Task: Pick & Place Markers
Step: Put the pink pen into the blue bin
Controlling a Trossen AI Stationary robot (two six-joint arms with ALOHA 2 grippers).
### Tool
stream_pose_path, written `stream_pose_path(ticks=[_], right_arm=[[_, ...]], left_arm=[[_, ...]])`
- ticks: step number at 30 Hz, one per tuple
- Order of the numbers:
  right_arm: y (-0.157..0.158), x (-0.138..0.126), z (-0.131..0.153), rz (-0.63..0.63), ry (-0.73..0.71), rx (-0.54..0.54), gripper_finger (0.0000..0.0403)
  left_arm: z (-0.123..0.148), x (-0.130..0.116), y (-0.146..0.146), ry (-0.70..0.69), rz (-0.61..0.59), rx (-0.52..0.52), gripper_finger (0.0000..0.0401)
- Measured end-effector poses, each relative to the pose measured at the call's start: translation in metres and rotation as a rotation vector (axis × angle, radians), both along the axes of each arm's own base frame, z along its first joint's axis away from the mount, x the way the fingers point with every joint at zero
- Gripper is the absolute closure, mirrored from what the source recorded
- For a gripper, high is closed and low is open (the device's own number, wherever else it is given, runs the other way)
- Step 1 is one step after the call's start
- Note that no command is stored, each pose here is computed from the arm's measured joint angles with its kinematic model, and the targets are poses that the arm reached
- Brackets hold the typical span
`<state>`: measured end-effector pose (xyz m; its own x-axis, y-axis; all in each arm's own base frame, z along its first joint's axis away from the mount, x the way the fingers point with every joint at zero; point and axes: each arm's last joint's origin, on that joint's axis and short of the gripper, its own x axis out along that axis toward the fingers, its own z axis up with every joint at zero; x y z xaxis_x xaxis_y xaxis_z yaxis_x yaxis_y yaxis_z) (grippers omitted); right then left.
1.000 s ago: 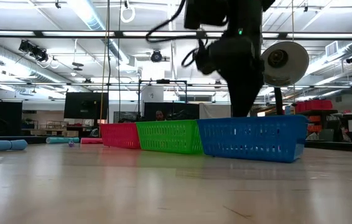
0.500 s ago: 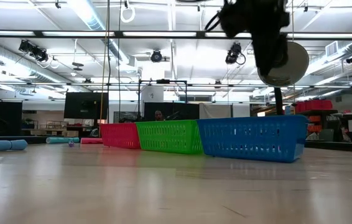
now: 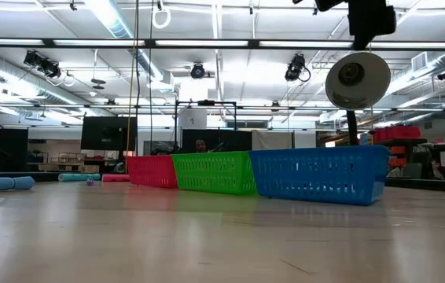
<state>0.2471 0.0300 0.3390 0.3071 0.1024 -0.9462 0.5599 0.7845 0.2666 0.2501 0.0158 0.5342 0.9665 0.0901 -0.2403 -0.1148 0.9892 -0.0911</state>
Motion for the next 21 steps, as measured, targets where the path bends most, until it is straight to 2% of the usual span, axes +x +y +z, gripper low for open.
stream_pose_path(ticks=[12,21], right_arm=[[-0.0016,-0.0061,0.0063,0.002,-0.035,-0.03,0.025],[-0.0018,-0.0059,0.0063,0.016,-0.039,-0.044,0.025]], left_arm=[[-0.0012,-0.0005,0.0029,0.017,0.008,0.035,0.0238],[-0.0064,-0.0022,0.005,0.074,0.025,0.038,0.0162]])
